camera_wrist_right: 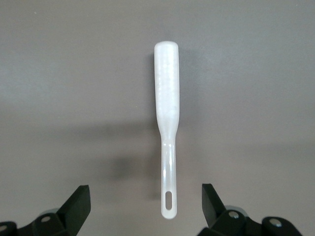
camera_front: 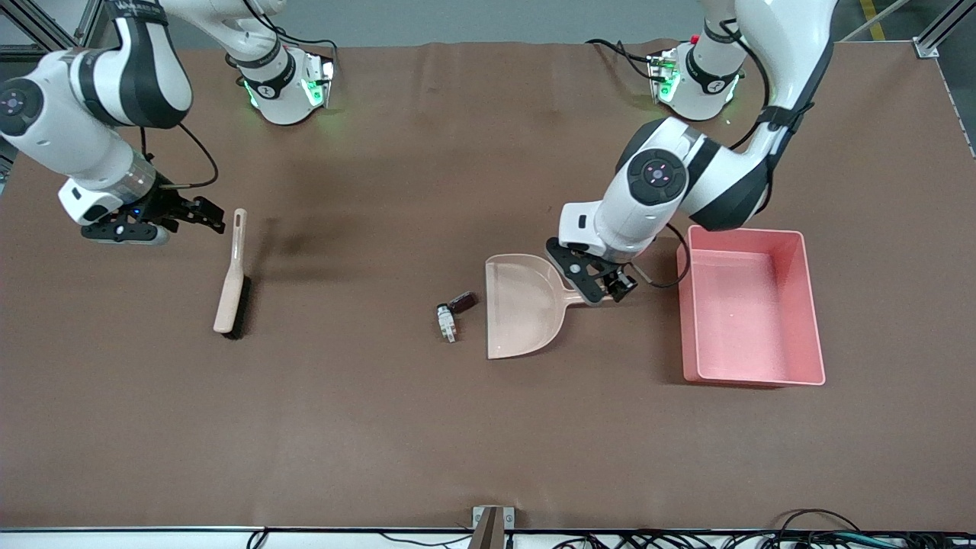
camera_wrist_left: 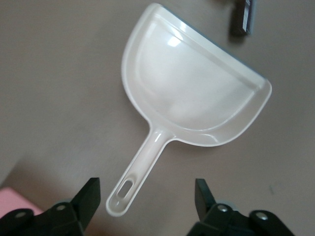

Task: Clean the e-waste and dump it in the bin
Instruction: 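Grasp the dustpan handle with the left gripper while the right gripper grasps the brush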

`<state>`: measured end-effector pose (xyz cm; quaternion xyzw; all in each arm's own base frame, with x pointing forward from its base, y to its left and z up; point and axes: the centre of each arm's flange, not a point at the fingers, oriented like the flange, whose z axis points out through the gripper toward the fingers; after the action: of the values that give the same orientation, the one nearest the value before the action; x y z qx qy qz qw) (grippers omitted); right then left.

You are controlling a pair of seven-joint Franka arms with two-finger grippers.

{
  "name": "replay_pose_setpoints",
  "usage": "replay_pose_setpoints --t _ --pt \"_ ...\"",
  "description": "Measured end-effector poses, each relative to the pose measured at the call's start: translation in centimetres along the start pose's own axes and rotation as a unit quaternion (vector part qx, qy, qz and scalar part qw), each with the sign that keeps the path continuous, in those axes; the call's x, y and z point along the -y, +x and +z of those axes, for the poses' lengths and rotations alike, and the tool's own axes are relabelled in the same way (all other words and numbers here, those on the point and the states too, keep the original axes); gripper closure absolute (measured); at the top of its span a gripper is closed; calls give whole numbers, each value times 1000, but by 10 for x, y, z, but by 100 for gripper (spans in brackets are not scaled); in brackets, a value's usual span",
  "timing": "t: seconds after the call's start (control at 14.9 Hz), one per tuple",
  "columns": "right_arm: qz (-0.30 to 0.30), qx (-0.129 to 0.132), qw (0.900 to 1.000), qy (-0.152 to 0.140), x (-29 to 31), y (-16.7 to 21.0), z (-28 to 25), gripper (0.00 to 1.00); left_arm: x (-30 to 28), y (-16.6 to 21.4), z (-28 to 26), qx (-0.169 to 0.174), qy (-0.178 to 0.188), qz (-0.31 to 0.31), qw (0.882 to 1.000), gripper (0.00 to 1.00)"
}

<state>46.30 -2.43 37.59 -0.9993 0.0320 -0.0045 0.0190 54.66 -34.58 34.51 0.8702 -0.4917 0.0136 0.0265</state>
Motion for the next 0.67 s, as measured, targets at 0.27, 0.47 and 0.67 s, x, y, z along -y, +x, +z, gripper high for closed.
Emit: replay_pose_setpoints --t 0.27,0.47,0.67 --pt "2 -21 1000 -2 -2 -16 39 0 3 -1 36 -8 -11 94 996 21" --pt "4 -27 1000 -5 -5 -28 76 0 3 -1 60 -10 -6 125 992 22" --pt "5 -30 1000 -8 -6 -34 105 0 4 -2 80 -7 10 148 989 24"
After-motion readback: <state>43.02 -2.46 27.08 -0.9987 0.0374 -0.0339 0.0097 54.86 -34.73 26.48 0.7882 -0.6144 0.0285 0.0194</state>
